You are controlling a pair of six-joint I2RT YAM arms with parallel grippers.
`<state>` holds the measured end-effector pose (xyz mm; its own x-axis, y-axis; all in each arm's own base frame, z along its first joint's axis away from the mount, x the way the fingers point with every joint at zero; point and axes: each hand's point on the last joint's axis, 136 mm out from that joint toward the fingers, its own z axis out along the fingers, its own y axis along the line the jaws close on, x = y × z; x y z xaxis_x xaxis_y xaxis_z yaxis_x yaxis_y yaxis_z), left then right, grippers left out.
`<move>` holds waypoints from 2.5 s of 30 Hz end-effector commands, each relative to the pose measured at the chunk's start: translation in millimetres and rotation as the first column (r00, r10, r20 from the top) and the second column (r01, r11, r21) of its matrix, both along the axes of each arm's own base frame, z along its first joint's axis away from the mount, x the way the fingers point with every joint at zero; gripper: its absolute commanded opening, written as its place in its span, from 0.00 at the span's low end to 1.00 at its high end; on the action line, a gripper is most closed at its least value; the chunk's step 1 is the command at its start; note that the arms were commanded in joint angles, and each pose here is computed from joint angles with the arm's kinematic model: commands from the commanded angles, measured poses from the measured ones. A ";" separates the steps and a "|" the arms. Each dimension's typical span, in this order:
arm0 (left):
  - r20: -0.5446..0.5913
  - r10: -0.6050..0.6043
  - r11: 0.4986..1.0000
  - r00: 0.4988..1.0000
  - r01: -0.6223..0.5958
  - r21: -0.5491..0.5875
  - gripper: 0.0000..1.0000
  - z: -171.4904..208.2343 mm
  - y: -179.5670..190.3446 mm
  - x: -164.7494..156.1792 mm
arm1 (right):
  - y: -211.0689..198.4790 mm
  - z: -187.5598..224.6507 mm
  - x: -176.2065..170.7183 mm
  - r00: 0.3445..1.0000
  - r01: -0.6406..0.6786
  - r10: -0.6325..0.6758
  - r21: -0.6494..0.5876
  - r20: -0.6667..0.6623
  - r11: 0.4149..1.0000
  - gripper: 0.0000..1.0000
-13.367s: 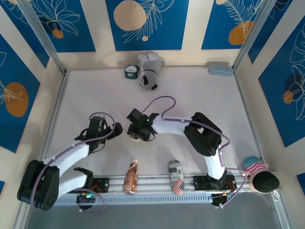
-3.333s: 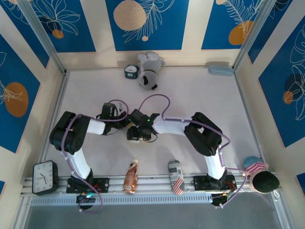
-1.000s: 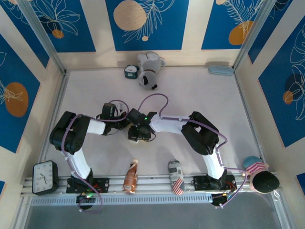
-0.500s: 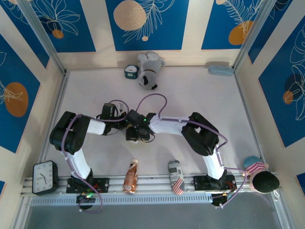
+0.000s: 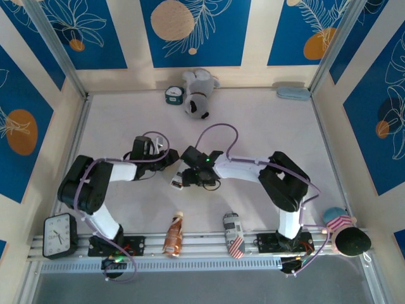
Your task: Load the batteries into the remote control
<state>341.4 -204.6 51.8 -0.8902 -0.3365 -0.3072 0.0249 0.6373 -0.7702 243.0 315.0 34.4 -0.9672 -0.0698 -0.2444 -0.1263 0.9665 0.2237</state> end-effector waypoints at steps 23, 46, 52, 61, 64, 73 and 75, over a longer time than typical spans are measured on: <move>-0.091 -0.097 0.991 0.991 0.105 0.083 0.60 -24.0 -5.2 -98.4 | -34.5 19.7 20.6 0.996 0.033 -0.047 0.193 0.070 0.981 0.55; -0.015 -0.118 0.987 0.993 0.119 0.106 0.53 -10.8 -36.4 -110.5 | -5.0 -10.8 -8.3 0.997 -0.016 0.037 0.315 -0.062 0.949 0.42; -0.021 -0.118 0.987 0.993 0.119 0.110 0.52 -13.2 -36.2 -110.7 | 6.3 -11.5 -7.5 0.995 -0.037 0.066 0.343 -0.072 0.939 0.42; -0.018 -0.119 0.987 0.993 0.120 0.110 0.51 -13.1 -35.6 -111.4 | 19.7 -9.8 -3.9 0.993 -0.050 0.088 0.376 -0.084 0.925 0.42; -0.018 -0.118 0.987 0.993 0.119 0.111 0.50 -13.7 -35.4 -111.6 | 19.7 -7.1 -2.4 0.994 -0.045 0.080 0.380 -0.077 0.924 0.42; -0.016 -0.117 0.987 0.993 0.118 0.111 0.48 -14.2 -35.0 -111.8 | 22.9 6.3 0.5 0.995 -0.056 0.082 0.398 -0.050 0.916 0.41; -0.016 -0.117 0.987 0.993 0.118 0.111 0.48 -14.0 -34.9 -111.8 | 23.6 8.1 1.0 0.996 -0.060 0.084 0.400 -0.044 0.915 0.41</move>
<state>229.3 -237.8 38.2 -0.9295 -0.1915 -0.3153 0.0885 0.7141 -0.6944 242.5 319.0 26.6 -0.9816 -0.0272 -0.1888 -0.1273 0.8307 0.5420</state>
